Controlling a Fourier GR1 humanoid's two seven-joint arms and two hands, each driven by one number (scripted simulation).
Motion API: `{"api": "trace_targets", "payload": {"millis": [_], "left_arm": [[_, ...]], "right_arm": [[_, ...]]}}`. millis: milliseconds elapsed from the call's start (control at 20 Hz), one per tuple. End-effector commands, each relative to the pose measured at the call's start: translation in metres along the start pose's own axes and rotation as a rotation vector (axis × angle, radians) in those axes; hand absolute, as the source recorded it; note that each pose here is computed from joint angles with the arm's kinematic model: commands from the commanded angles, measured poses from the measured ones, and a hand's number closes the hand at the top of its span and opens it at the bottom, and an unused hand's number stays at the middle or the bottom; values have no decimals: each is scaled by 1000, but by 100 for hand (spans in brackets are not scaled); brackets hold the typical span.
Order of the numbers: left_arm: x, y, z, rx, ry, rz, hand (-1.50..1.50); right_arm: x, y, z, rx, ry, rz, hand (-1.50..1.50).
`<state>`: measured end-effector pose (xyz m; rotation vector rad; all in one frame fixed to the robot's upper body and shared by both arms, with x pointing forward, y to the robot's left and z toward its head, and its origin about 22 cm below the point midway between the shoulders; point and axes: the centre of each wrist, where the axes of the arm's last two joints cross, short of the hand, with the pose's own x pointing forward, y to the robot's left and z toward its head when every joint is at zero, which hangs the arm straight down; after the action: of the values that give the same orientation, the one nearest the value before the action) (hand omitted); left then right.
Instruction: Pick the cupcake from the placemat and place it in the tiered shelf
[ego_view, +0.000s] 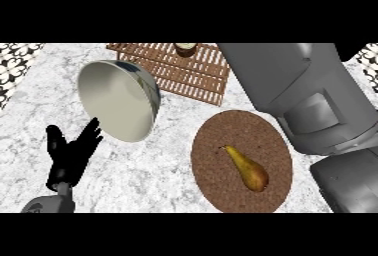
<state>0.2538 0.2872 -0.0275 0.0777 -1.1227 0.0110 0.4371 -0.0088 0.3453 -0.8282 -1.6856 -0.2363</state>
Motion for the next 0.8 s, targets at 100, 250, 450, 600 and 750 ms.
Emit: {"api": "trace_targets", "payload": {"millis": [100, 250, 450, 600, 750], "left_arm": [[-1, 12, 2, 31, 9, 25, 0], [-13, 2, 11, 49, 14, 18, 0], [-20, 17, 12, 58, 25, 43, 0], [-21, 18, 8, 79, 51, 42, 0], [-15, 22, 16, 95, 53, 46, 0]], "right_arm": [[-4, -12, -21, -199, 65, -36, -150], [-7, -40, -52, -307, 87, -110, -150], [-3, -44, -48, -306, 121, -157, -150], [-13, -67, -62, -261, 131, -169, -150], [-24, -72, -57, -214, 143, -149, -150]]}}
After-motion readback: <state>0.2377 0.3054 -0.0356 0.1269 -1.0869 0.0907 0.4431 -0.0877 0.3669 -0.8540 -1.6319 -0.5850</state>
